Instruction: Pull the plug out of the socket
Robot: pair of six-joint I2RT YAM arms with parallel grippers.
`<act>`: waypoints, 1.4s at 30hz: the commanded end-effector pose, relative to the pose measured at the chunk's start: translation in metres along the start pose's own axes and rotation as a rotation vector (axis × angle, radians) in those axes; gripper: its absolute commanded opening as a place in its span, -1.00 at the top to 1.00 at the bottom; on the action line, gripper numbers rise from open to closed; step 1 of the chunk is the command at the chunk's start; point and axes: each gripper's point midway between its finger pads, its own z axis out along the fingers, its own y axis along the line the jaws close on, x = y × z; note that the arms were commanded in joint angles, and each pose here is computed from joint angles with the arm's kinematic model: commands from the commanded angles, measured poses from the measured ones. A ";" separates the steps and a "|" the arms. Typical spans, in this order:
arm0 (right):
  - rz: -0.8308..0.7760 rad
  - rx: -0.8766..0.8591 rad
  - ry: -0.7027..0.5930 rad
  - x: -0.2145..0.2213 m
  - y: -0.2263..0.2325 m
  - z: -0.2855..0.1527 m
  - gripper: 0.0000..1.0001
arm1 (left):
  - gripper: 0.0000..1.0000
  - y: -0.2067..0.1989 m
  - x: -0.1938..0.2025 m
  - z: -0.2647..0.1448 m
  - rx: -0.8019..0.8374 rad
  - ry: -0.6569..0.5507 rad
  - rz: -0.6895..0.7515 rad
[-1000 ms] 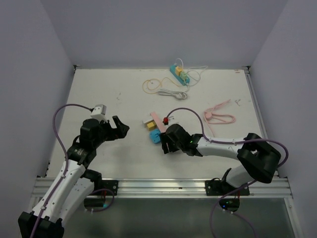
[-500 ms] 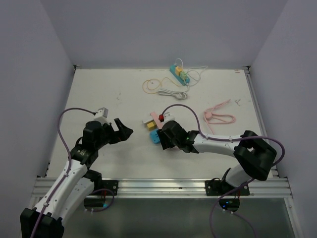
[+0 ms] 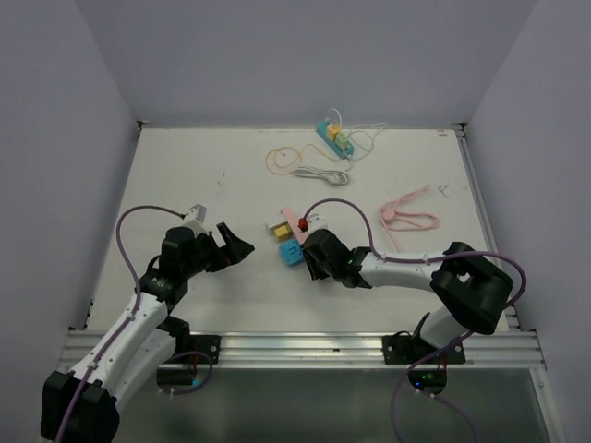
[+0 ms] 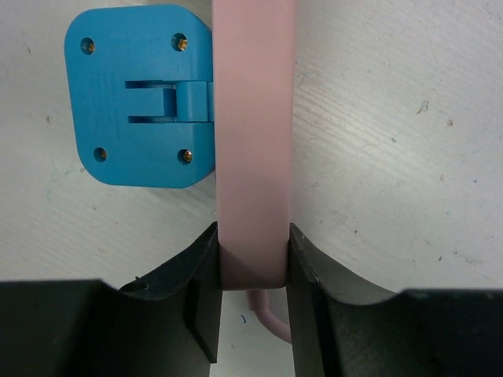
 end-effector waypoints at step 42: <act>0.239 -0.132 -0.068 0.001 0.026 0.006 1.00 | -0.41 -0.060 0.036 0.102 0.222 0.066 -0.234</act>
